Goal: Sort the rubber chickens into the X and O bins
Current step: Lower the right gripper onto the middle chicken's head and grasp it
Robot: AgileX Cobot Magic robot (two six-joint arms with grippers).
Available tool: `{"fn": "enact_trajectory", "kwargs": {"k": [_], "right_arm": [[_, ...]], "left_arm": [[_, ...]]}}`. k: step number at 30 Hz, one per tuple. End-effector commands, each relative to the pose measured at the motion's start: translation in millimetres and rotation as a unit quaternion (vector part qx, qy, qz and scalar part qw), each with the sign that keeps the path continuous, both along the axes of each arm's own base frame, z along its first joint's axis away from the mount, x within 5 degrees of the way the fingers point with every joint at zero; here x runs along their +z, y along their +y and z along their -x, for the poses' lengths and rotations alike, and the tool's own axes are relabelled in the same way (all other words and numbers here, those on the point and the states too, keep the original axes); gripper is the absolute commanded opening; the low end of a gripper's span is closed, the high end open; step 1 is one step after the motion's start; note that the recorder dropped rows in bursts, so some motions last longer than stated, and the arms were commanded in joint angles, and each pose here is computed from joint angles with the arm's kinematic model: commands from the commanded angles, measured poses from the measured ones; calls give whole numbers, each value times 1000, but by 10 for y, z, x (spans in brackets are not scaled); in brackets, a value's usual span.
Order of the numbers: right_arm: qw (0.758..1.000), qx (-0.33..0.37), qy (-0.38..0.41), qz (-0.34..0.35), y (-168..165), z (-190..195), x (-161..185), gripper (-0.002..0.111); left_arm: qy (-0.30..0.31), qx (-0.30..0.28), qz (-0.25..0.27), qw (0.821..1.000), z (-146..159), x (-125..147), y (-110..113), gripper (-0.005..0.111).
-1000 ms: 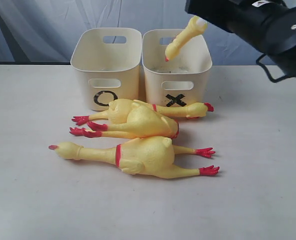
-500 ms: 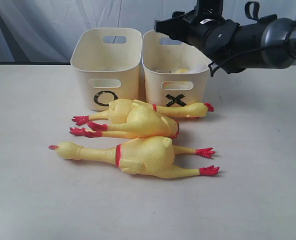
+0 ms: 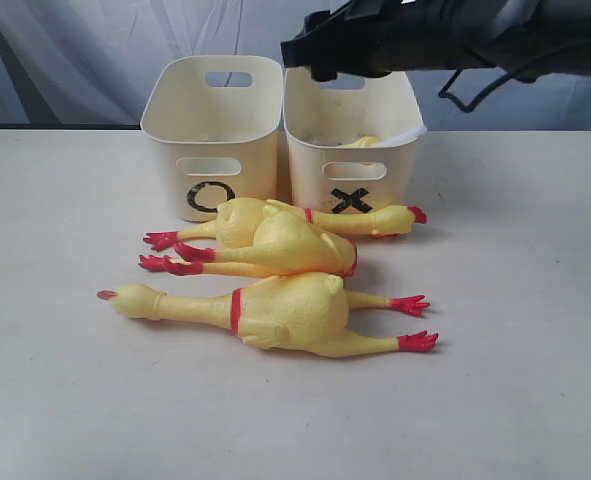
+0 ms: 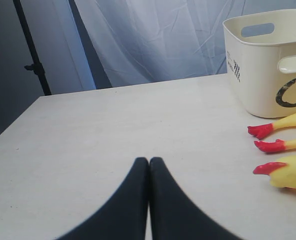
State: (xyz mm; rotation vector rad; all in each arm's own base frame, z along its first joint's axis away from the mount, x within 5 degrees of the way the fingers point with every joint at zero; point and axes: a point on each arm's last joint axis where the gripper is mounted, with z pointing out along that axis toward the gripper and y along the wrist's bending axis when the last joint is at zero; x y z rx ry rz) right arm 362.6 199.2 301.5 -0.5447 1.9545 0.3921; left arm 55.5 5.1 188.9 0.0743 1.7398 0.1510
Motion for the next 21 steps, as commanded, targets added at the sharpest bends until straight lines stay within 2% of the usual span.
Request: {"fn": "enact_trajectory", "kwargs": {"k": [1,4,8,13,15,18,21], "right_arm": [[992,88,54,73,-37,267,95,61],[980,144,77,113,-42,389,86,61],[943,262,91,185,94,618,1,61],[908,351,41,226,409,872,-8,61],[885,386,12,260,521,978,-20,61],[850,416,-26,323,639,1088,-62,61],[826,430,-47,361,743,1129,-146,61]], "left_arm": [[-14,-2,2,1000,1,36,-4,0],[-14,-2,2,1000,1,36,-4,0],[-14,-2,2,1000,1,36,-4,0],[-14,-2,2,1000,1,36,-4,0],[-14,-2,2,1000,1,36,-4,0],[-14,-2,2,1000,1,36,-4,0],[-14,-2,2,1000,1,36,-4,0]]}}
